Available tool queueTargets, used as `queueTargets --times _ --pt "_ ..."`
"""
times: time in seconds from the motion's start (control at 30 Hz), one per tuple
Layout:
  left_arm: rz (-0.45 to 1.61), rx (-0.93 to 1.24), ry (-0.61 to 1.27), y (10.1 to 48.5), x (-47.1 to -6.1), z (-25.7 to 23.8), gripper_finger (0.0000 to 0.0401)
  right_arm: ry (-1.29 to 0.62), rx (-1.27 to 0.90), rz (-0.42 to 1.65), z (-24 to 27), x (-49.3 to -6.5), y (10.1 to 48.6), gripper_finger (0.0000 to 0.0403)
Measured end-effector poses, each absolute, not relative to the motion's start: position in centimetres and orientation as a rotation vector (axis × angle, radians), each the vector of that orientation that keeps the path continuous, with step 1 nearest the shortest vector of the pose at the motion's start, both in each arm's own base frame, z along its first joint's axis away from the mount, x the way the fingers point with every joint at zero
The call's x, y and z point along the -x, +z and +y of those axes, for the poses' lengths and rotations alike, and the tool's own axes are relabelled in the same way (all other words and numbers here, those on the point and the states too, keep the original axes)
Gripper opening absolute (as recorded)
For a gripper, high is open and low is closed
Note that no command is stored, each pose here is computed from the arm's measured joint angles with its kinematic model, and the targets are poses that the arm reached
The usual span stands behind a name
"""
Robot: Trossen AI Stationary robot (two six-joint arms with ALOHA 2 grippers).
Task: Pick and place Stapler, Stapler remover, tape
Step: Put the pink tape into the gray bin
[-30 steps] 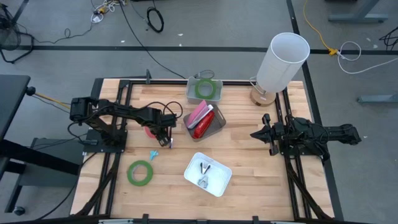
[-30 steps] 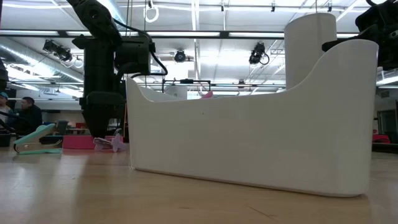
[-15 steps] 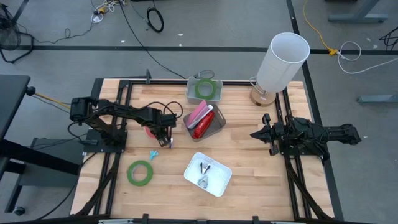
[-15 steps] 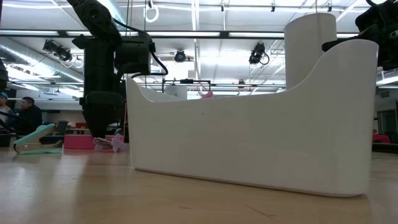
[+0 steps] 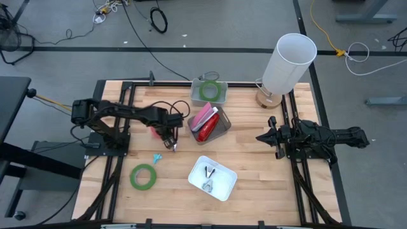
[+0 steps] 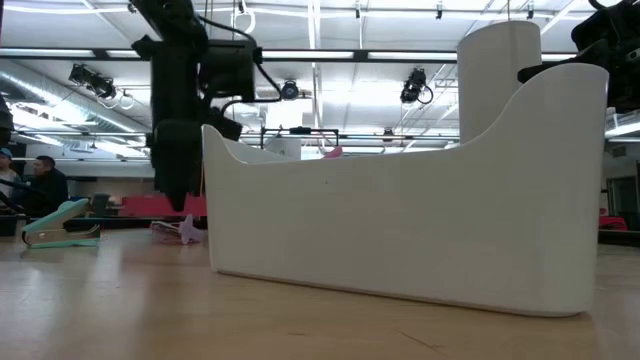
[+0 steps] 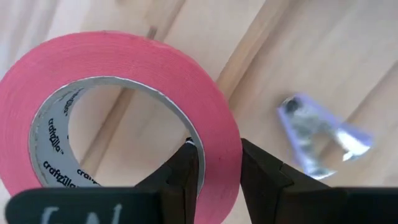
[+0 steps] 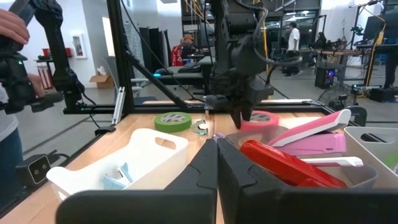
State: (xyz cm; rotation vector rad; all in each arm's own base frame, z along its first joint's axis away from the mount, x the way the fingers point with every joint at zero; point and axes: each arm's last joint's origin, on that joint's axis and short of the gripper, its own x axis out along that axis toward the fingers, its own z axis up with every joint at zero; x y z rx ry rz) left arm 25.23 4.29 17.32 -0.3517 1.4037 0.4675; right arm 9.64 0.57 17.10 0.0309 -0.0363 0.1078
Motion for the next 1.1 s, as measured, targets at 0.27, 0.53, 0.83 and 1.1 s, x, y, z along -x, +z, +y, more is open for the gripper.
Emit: queueTargets --times 0.27,0.53,0.83,1.1 --pt "1.388 0.283 0.457 20.2 -26.4 4.6 0.0101 0.108 -0.031 -0.036 0.6 -9.6 17.1 0.0002" --pt "1.406 0.219 0.491 21.9 -26.6 4.8 0.0101 0.108 -0.031 -0.036 0.6 -9.6 17.1 0.0002" --pt "1.401 0.176 0.458 22.4 -26.3 5.0 0.0101 0.107 -0.031 -0.036 0.6 -9.6 17.1 0.0002" --pt "1.304 0.113 0.469 25.9 -26.0 6.4 0.0101 0.108 -0.031 -0.036 0.6 -9.6 17.1 0.0002"
